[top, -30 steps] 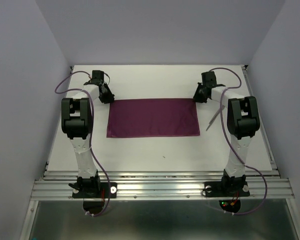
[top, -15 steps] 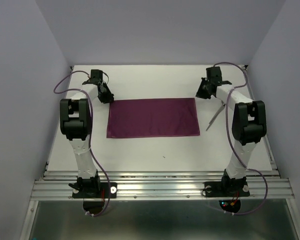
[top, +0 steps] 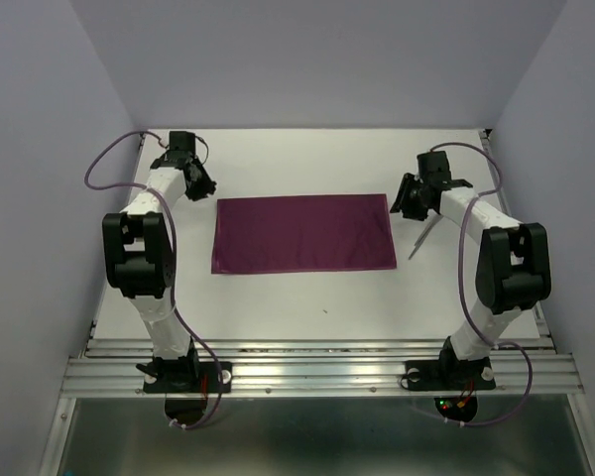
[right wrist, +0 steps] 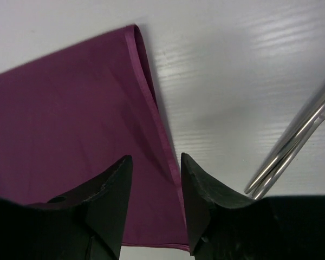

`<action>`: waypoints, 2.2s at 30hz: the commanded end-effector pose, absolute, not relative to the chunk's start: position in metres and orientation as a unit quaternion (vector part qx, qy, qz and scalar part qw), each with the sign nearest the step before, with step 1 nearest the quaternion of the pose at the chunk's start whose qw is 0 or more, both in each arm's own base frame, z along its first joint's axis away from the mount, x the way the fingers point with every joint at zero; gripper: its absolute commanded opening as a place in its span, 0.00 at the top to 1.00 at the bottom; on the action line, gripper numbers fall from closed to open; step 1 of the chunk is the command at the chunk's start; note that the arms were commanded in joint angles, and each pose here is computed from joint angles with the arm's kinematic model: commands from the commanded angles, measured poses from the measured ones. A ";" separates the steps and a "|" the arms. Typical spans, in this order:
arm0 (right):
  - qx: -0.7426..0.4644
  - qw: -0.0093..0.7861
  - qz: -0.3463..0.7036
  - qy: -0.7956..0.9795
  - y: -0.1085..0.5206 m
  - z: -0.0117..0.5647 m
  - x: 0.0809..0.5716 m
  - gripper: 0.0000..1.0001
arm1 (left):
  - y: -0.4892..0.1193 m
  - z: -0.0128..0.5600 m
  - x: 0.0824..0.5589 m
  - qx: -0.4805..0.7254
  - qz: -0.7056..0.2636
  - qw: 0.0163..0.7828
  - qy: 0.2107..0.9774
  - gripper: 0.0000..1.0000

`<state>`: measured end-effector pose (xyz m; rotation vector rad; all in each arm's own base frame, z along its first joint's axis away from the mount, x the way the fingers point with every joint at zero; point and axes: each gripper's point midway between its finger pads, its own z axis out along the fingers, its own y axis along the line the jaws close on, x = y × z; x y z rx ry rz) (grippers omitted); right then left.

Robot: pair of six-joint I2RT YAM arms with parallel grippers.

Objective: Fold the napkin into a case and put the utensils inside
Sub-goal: Pick up the rectangle-folded napkin from the center of the board.

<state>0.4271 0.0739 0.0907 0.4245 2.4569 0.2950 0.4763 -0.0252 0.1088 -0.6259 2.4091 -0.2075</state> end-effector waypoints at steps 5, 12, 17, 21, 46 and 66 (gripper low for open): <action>0.140 0.276 0.123 0.943 0.079 0.070 0.414 0.50 | -0.039 0.103 0.439 -0.219 -0.064 0.296 0.927 0.67; 0.130 0.263 0.130 0.947 0.091 0.055 0.421 0.50 | -0.150 0.123 0.457 -0.119 -0.148 0.297 0.936 0.67; 0.126 0.253 0.134 0.950 0.097 0.047 0.422 0.51 | -0.201 0.124 0.483 -0.078 -0.192 0.295 0.933 0.67; 0.124 0.253 0.134 0.950 0.097 0.046 0.422 0.51 | -0.234 0.116 0.492 -0.052 -0.211 0.281 0.935 0.67; 0.124 0.254 0.129 0.950 0.094 0.048 0.419 0.51 | -0.287 0.049 0.517 -0.021 -0.219 0.244 0.944 0.73; 0.121 0.246 0.101 0.956 0.086 0.033 0.422 0.52 | -0.269 0.154 0.516 -0.015 -0.210 0.332 0.920 0.73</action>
